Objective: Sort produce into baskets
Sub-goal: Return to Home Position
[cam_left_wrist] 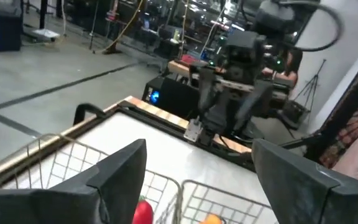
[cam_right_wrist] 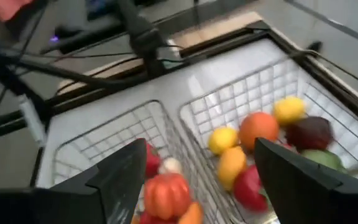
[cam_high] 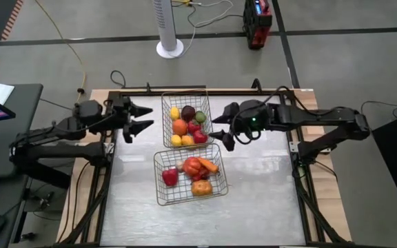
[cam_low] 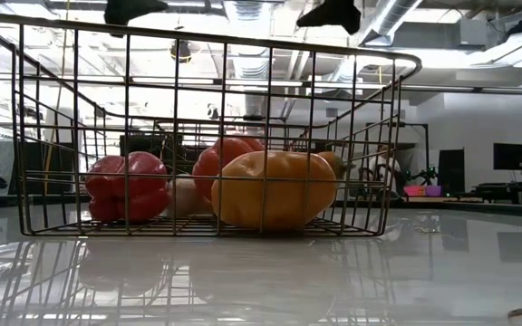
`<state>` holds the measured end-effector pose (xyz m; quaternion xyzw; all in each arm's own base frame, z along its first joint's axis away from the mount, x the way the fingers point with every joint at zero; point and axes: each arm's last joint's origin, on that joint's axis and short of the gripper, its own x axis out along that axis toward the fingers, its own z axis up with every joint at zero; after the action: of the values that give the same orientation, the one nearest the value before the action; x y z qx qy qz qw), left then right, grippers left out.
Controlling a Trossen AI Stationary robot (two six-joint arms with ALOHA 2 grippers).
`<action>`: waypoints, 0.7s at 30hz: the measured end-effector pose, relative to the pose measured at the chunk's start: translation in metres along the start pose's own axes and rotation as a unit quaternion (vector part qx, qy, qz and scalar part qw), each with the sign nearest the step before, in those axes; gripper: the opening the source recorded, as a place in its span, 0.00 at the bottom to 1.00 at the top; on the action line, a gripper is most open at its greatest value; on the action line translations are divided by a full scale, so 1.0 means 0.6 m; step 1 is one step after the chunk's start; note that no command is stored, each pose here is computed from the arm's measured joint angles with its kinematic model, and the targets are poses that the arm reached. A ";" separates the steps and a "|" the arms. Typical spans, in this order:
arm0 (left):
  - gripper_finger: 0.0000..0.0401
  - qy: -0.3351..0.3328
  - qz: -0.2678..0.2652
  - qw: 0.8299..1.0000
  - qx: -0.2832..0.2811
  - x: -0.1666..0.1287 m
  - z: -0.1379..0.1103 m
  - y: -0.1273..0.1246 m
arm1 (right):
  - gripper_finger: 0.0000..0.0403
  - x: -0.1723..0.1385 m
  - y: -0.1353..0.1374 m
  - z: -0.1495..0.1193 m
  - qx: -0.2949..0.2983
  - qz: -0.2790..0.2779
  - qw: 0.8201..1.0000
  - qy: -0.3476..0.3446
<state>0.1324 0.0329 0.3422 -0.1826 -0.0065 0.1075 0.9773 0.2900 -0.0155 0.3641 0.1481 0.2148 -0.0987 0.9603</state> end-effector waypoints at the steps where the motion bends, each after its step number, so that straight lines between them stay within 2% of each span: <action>1: 0.69 -0.002 0.001 1.000 -0.002 -0.005 -0.003 0.001 | 0.78 -0.004 -0.006 -0.004 0.007 -0.012 1.000 0.000; 4: 0.66 -0.023 0.013 1.000 0.001 -0.024 -0.003 0.002 | 0.75 -0.026 -0.025 -0.003 0.059 -0.049 0.996 -0.040; 9: 0.62 -0.041 0.036 0.999 0.000 -0.053 -0.016 0.009 | 0.72 -0.083 -0.044 0.012 0.096 -0.034 0.983 -0.151; 16: 0.57 -0.062 0.025 0.997 -0.037 -0.076 -0.043 0.018 | 0.72 -0.123 -0.077 -0.014 0.146 -0.043 0.968 -0.199; 21: 0.51 -0.072 0.032 0.995 -0.058 -0.086 -0.047 0.021 | 0.72 -0.118 -0.096 -0.064 0.179 -0.042 0.961 -0.208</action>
<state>0.0810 0.0233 0.3125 -0.2308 -0.0774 0.1514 0.9580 0.1975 -0.0480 0.3483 0.2850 -0.0053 -0.2046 0.9364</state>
